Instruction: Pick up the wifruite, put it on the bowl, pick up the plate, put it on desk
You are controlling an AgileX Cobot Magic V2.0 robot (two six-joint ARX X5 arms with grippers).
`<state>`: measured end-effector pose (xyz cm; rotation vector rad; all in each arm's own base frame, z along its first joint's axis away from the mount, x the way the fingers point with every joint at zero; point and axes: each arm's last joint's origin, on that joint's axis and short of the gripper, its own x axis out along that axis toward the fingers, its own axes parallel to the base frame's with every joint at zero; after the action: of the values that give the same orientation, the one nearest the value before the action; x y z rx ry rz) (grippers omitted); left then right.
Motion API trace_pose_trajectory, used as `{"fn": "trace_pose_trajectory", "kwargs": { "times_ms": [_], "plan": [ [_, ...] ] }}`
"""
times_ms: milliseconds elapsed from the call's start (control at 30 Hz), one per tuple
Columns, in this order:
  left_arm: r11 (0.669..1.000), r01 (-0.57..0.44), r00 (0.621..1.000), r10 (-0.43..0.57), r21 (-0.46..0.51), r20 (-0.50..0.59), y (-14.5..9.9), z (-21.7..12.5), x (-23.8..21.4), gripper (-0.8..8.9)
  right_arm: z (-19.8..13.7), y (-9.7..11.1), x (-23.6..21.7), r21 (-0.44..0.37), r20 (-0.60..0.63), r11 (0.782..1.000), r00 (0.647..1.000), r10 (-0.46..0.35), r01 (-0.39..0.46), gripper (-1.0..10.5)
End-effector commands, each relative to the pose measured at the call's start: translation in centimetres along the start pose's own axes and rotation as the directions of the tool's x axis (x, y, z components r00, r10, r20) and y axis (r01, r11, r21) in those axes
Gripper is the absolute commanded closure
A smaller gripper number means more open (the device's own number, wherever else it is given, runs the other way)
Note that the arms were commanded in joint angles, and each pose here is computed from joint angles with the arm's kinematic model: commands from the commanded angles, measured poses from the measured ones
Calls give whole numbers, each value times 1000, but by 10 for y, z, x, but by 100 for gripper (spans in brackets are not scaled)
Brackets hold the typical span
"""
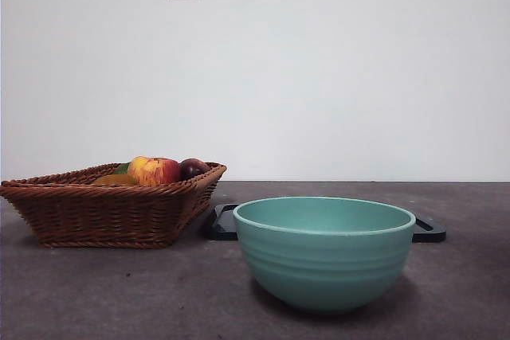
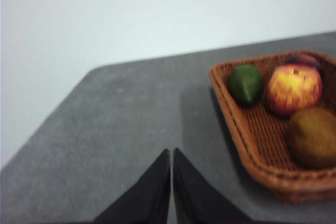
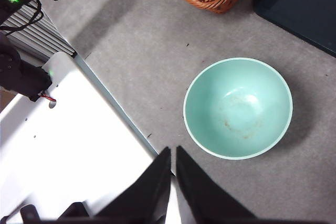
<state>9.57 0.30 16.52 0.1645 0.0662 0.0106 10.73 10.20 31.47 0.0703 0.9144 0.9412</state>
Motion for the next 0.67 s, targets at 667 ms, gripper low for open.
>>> {"fn": "trace_pose_trajectory", "kwargs": {
  "times_ms": [667],
  "plan": [
    [1000, 12, 993, -13, -14, -114, -2, -16, 1, 806, 3, 3, -2, -26, 14, 1000, 1000, 13, -12, 941]
  ]
}}
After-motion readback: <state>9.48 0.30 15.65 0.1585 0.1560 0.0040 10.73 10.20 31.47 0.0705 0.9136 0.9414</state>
